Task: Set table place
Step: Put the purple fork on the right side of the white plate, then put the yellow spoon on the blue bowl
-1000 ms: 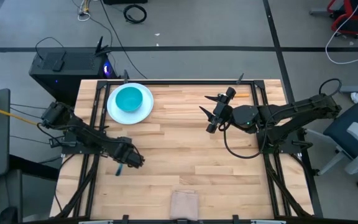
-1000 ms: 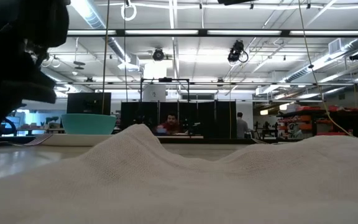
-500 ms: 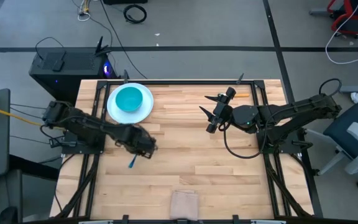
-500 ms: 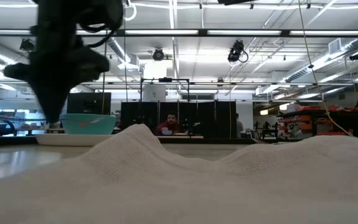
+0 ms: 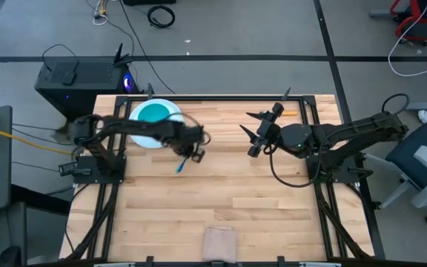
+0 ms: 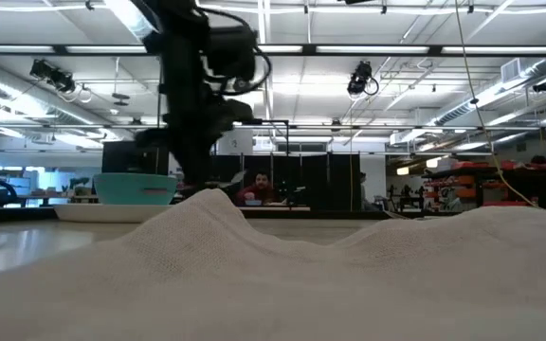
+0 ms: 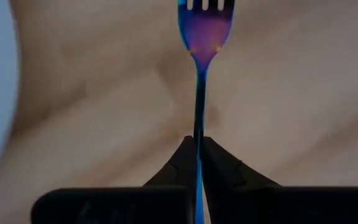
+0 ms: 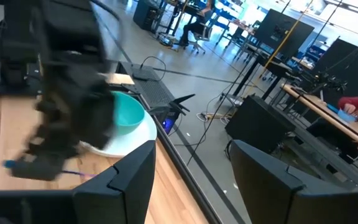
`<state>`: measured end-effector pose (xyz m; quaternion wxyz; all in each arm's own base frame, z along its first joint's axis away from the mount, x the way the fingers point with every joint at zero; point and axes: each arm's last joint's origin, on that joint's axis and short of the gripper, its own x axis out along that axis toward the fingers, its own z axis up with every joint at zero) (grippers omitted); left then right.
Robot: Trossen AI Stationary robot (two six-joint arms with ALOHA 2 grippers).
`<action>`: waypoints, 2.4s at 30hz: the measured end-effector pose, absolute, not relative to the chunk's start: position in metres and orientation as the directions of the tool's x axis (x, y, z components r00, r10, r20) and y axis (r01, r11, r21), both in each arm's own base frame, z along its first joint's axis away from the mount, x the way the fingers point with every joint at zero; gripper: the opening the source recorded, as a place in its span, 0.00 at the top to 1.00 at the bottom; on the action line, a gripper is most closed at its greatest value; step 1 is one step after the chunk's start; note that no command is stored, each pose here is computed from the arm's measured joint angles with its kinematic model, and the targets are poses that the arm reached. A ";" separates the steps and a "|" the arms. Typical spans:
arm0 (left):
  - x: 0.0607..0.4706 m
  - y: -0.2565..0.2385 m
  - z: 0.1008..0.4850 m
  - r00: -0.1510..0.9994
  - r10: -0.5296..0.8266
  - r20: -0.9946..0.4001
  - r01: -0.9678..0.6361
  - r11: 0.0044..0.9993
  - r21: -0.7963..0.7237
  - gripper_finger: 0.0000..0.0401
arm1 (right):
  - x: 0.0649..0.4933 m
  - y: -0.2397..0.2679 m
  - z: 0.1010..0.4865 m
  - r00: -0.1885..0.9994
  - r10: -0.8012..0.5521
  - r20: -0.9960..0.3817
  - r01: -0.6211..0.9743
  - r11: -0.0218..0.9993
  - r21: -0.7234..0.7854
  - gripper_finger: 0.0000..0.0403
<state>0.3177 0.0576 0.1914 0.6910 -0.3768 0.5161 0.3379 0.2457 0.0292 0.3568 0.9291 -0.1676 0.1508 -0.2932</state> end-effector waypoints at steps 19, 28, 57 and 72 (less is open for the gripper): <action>0.344 0.191 0.166 0.187 0.160 -0.969 -0.973 0.166 -0.161 0.95 | 0.241 0.028 0.360 0.784 -0.595 -0.175 0.499 0.773 -0.393 0.47; 0.340 0.214 0.150 0.177 0.188 -0.966 -0.983 0.078 -0.165 0.94 | 0.241 0.028 0.360 0.784 -0.595 -0.178 0.498 0.773 -0.392 0.47; 0.341 0.218 0.150 0.212 0.204 -0.956 -0.975 0.112 -0.192 0.87 | 0.239 0.028 0.361 0.784 -0.595 -0.179 0.500 0.775 -0.387 0.47; 0.346 0.151 0.260 0.382 0.493 -0.782 -0.857 0.505 -0.101 0.88 | 0.191 0.003 0.359 0.728 -0.589 -0.350 0.543 0.808 -0.230 0.47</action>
